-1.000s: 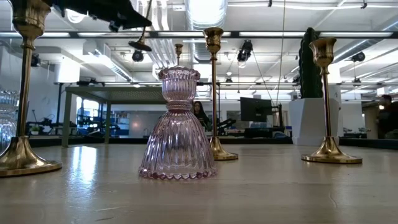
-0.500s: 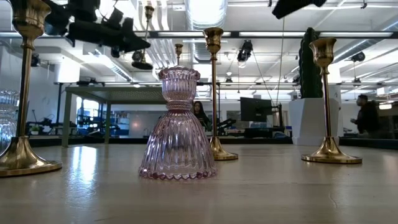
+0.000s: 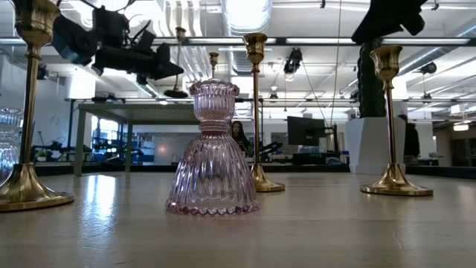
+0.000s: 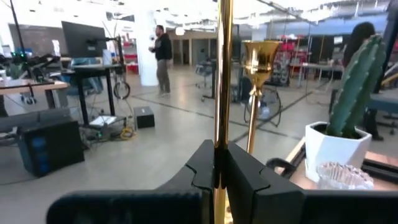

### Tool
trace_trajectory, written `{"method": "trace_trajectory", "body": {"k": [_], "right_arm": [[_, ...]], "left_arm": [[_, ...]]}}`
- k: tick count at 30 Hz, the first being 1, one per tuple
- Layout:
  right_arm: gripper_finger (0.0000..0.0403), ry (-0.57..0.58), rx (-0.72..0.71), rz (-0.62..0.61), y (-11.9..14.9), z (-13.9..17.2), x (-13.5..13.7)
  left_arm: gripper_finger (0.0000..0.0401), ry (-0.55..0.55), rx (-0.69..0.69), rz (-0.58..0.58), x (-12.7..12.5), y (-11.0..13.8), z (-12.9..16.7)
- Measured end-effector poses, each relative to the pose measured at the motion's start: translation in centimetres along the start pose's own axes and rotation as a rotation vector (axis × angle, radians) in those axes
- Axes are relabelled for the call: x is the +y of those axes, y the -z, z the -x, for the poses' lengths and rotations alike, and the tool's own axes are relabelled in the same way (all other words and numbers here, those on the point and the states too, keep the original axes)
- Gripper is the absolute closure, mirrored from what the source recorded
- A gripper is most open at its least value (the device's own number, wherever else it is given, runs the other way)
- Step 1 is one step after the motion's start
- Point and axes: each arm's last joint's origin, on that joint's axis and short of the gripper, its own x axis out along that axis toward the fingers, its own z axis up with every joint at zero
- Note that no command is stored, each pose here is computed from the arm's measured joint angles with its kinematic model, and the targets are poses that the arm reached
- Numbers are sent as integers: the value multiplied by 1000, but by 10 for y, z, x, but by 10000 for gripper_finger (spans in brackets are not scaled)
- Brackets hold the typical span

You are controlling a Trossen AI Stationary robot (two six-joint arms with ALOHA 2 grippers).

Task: Pick & Place candle stick holders
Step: Put the golden candle holder on the shelf

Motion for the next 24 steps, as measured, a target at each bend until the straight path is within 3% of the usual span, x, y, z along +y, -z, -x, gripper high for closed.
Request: {"method": "trace_trajectory", "body": {"k": [10,24], "right_arm": [[331,-26,-60,-14,10,1,-11],[339,-38,-80,26,8,1,-8]], "left_arm": [[381,-74,0,4,7,34,4],[381,-80,47,-21,11,50,-7]]}}
